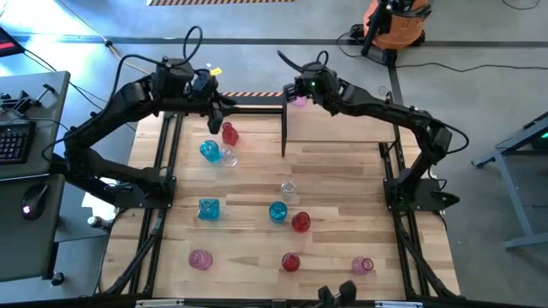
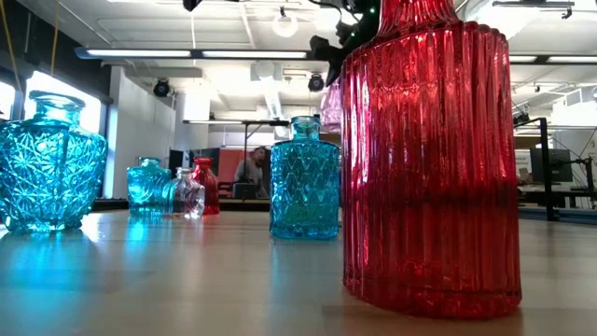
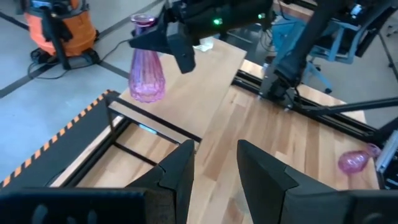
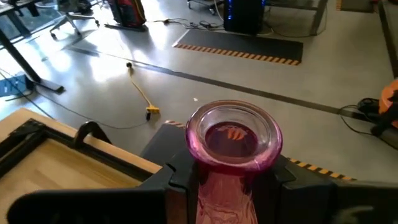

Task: Sort vases onto shelf
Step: Put the top pink vase on the shelf

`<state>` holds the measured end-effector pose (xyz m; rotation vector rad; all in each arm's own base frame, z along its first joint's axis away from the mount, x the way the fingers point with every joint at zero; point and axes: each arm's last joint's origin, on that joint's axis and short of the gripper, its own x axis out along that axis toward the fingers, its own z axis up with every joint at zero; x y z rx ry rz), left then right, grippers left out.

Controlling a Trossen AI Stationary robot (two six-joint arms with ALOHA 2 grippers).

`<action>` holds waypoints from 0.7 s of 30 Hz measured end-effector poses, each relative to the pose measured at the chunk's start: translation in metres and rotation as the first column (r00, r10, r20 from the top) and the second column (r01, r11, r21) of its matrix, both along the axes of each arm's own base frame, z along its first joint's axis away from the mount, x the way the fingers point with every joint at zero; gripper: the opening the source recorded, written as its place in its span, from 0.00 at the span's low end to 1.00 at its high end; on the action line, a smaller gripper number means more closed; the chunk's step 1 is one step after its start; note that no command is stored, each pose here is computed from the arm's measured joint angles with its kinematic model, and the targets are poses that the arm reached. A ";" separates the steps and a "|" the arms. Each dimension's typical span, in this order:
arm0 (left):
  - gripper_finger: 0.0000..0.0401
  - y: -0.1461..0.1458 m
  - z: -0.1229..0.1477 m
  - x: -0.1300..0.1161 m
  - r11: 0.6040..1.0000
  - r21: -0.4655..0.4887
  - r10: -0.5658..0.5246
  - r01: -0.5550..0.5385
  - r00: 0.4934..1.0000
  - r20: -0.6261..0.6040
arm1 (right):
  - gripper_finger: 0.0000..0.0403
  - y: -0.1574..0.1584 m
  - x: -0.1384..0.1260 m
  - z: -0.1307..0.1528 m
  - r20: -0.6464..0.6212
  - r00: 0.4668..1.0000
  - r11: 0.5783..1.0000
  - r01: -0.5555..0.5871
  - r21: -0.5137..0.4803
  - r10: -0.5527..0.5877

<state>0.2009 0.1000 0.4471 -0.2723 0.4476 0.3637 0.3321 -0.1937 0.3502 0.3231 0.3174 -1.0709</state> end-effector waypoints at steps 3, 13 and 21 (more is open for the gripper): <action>0.28 0.005 0.000 -0.002 1.000 0.003 0.022 -0.022 1.000 -0.001 | 0.20 -0.005 -0.003 0.000 0.003 1.000 1.000 0.018 0.003 -0.018; 0.28 0.015 0.000 -0.008 0.998 0.014 0.067 -0.067 0.998 -0.004 | 0.20 -0.013 0.004 -0.011 -0.034 0.999 1.000 0.001 -0.004 -0.001; 0.28 0.018 0.000 -0.010 0.996 0.015 0.083 -0.083 0.997 -0.004 | 0.20 -0.012 0.012 -0.021 -0.073 0.997 1.000 -0.026 -0.005 0.026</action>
